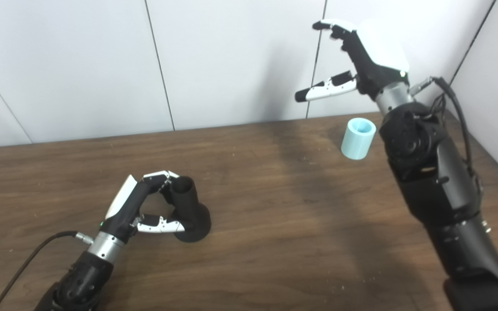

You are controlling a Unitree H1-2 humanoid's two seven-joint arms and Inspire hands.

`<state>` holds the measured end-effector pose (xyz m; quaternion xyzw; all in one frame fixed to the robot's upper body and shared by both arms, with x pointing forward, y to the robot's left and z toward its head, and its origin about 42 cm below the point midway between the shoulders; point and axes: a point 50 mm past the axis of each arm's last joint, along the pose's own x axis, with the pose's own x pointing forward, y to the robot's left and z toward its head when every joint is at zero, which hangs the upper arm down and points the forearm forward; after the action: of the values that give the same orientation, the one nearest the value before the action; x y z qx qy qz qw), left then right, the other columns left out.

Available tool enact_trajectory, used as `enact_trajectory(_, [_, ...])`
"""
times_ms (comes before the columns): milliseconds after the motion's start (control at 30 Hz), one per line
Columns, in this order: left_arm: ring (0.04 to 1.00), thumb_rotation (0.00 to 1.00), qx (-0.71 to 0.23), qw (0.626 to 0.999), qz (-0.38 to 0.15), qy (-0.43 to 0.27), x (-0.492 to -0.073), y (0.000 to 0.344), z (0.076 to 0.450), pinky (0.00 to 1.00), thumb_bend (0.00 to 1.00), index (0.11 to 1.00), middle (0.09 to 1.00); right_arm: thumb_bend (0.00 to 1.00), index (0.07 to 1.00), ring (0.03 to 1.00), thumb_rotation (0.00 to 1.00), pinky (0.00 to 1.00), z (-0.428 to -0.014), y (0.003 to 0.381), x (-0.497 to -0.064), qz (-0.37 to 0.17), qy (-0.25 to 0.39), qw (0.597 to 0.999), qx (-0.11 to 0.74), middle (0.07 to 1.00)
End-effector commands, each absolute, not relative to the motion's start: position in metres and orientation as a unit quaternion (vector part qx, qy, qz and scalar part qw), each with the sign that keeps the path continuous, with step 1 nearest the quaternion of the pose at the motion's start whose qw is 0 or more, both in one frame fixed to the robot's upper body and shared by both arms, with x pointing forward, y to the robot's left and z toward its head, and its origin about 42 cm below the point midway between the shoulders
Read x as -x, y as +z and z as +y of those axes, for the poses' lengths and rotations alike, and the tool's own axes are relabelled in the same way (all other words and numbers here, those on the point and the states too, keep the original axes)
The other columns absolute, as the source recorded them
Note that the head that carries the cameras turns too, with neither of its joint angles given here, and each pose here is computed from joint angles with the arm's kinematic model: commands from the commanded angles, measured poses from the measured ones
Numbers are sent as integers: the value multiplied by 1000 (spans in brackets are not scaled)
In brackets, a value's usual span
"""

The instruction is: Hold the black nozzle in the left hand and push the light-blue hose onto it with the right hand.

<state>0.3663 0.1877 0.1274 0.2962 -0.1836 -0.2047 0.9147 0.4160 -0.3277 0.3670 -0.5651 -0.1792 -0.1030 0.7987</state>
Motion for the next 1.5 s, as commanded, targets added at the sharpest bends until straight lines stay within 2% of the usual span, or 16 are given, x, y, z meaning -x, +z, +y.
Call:
enact_trajectory(0, [381,80,-326,913,-94,-225,-340,76,200,385,519,471,349,1000,812,849,484,736,-335,398,-422,-202,-130,764,598,873])
enact_trajectory(67, [380,81,-325,914,-94,-225,-340,75,200,388,519,471,348,1000,818,860,486,744,-340,402,-432,-164,-125,764,612,885])
enact_trajectory(200, [381,81,-324,914,-92,-224,-339,72,200,396,519,471,348,1000,832,892,420,761,-347,405,-451,-83,-102,774,619,921])
enact_trajectory(433, [384,81,-324,914,-93,-224,-337,73,202,398,519,471,348,1000,840,916,335,813,-360,403,-476,7,-86,757,648,935])
enact_trajectory(600, [383,82,-326,913,-93,-225,-337,72,202,397,519,471,348,1000,844,912,287,778,-369,393,-487,64,-69,746,660,932])
enact_trajectory(833, [383,82,-328,912,-93,-226,-337,73,203,395,519,471,348,1000,851,926,270,730,-372,382,-490,94,-51,747,656,937])
enact_trajectory(1200, [387,82,-329,912,-92,-227,-337,73,203,408,519,472,348,1000,854,910,274,709,-377,374,-487,101,-48,742,661,938])
enact_trajectory(1400, [388,82,-331,911,-93,-228,-337,74,204,409,518,472,348,1000,854,906,277,708,-381,361,-489,107,-47,736,667,933])
enact_trajectory(1467, [389,81,-333,910,-93,-228,-337,74,204,414,518,472,348,1000,854,930,276,736,-382,356,-489,110,-48,732,670,930])
